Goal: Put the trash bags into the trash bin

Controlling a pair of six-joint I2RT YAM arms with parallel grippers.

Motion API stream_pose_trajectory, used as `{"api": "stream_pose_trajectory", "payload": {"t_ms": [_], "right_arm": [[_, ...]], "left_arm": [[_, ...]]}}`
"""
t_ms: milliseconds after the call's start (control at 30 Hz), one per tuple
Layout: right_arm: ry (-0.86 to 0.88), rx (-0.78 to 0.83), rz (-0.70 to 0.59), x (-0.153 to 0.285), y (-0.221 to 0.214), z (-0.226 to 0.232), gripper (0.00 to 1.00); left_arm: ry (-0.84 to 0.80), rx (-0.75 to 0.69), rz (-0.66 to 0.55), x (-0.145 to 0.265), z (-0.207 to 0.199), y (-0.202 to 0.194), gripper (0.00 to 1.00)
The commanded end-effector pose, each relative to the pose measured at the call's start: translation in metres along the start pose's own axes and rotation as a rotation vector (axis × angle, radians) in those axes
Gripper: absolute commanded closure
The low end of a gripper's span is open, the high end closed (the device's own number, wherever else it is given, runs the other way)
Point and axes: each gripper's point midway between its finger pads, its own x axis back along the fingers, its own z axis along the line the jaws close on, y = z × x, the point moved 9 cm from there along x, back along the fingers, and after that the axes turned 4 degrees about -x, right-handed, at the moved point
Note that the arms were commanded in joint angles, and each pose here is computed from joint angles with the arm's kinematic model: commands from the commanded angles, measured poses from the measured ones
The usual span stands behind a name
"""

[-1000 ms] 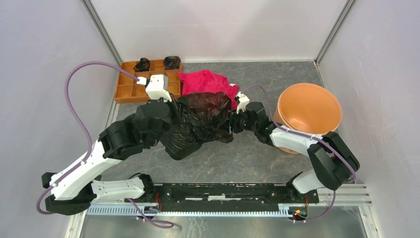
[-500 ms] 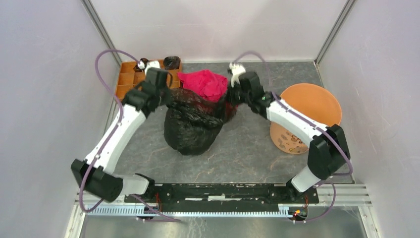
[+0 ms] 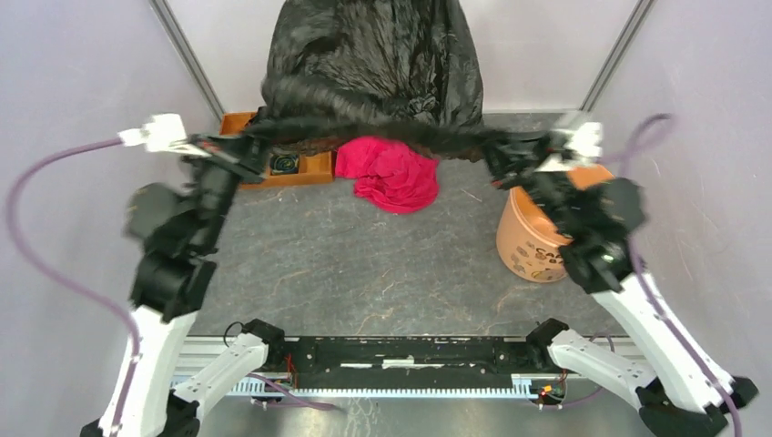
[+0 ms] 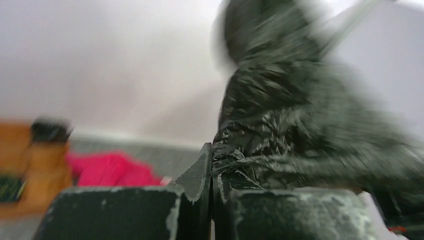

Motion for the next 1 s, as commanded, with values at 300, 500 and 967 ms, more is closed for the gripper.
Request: {"api": "stream_pose_trajectory", "payload": {"t_ms": [300, 500, 967], "right_arm": [[0.164, -0.253, 0.828, 0.052, -0.269, 0.044, 0.99], [0.078, -0.063, 0.581, -0.013, -0.143, 0.026, 0.99], [0.032, -0.206, 0.741, 0.057, -0.249, 0.034, 0.99]], "left_arm": [[0.474, 0.160, 0.666, 0.064, 0.109, -0.217, 0.98], [0.252, 0.010, 0.446, -0.001, 0.046, -0.091, 0.98], [0.582, 0.007, 0.655, 0.053, 0.114, -0.194, 0.98]]}}
